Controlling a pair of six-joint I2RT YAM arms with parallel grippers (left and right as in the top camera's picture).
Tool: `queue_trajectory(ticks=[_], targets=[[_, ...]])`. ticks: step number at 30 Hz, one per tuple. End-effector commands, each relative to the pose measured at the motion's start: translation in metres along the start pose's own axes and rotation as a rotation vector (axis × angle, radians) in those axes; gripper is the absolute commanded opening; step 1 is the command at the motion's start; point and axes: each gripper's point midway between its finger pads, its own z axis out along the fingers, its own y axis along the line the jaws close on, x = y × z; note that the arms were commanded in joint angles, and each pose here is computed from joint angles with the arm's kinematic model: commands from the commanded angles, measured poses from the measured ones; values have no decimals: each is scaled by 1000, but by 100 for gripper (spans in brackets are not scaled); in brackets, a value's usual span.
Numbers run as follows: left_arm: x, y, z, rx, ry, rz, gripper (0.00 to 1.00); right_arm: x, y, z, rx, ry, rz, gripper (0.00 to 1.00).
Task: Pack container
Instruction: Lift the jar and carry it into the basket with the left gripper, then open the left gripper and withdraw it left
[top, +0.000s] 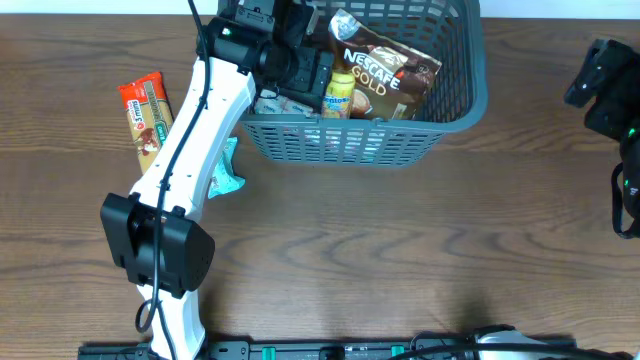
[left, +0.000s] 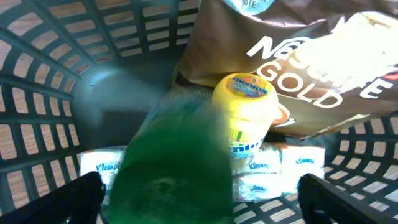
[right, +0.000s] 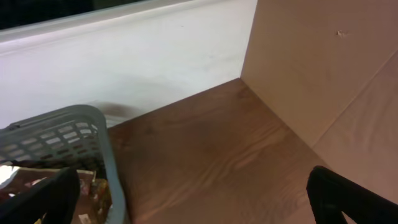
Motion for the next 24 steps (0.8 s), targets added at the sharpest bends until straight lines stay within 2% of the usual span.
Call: queue_trajectory(ticks=[1,6,12,18,24], targets=[[-14,-3,-16,0,-53,20,99,0,-3,0,11,0,16,99],[-25,-7,-31,5,-109,32,99,0,-3,0,11,0,16,99],[-43,-18,-81,10,-233,56,99,0,-3,0,11,0,16,99],[-51,-3,-162,-150,-395,9,99,0,-3,0,11,0,16,99],[-28,38,-251,-397,-526,-180,99,0,-3,0,11,0,16,99]])
